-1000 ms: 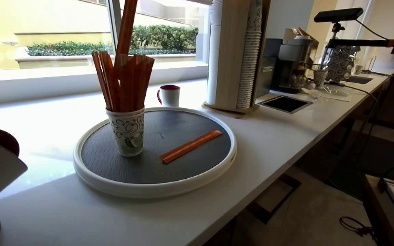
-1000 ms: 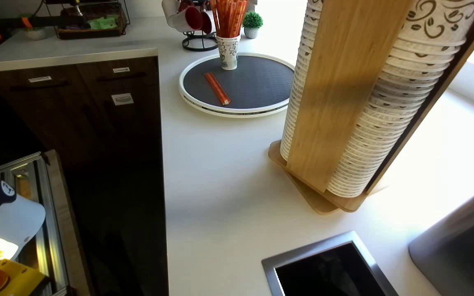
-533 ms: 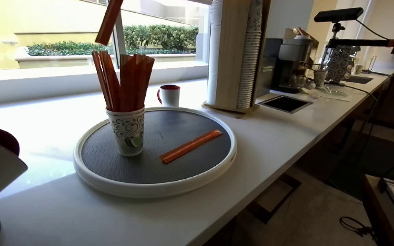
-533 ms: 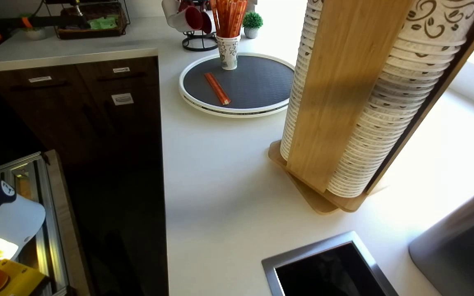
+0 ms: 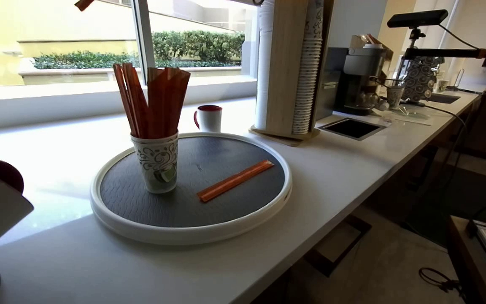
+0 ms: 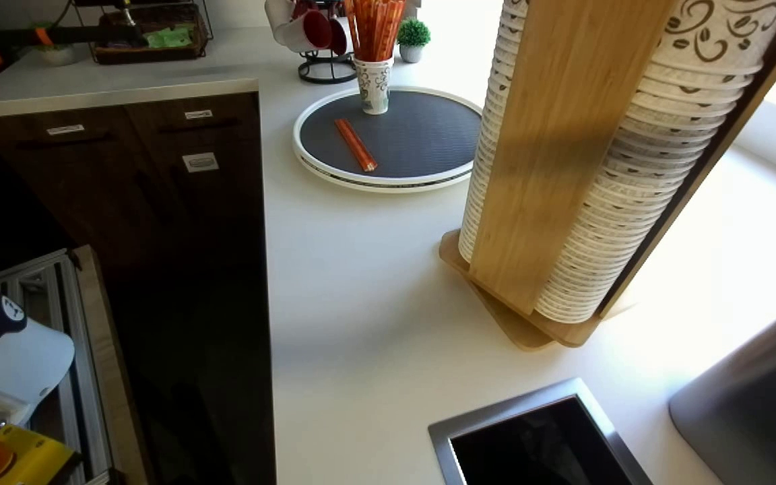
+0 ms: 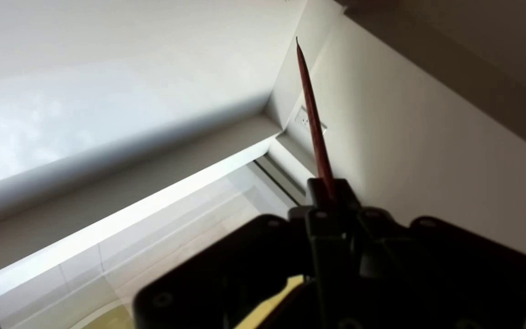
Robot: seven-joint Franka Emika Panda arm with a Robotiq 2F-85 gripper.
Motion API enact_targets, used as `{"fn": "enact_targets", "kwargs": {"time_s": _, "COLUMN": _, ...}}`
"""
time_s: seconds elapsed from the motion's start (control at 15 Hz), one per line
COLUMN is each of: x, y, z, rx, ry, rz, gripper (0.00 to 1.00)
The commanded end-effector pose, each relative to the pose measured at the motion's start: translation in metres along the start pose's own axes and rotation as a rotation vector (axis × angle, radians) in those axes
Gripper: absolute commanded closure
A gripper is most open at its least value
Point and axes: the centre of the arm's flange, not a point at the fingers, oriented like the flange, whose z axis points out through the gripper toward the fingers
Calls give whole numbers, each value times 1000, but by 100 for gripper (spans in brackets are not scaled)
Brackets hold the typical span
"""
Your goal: Remove one orange packet from the coffee cup and place it on the tray.
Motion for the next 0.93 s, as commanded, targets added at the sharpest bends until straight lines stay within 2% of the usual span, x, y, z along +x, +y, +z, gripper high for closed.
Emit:
{"fn": "enact_targets", "kwargs": {"time_s": 0.0, "x": -37, "y": 25, "z": 35, "rx": 19, "ry": 131, "rz": 154, "gripper": 98}}
{"fn": "enact_targets", "kwargs": {"time_s": 0.27, "x": -70, "y": 46, "z": 75, "rx": -15, "ry": 270, "rz": 330, "gripper": 98}}
{"fn": "enact_targets", "kwargs": {"time_s": 0.47, "x": -101, "y": 59, "z": 91, "rx": -11, "ry": 371, "rz": 459, "gripper": 98}}
{"fn": "enact_targets", "kwargs": {"time_s": 0.73, "x": -146, "y": 76, "z": 89, "rx": 20, "ry": 491, "rz": 648, "gripper": 98}}
{"fn": "enact_targets", "kwargs": {"time_s": 0.87, "x": -160, "y": 81, "z": 80, "rx": 20, "ry": 518, "rz": 711, "gripper": 98}}
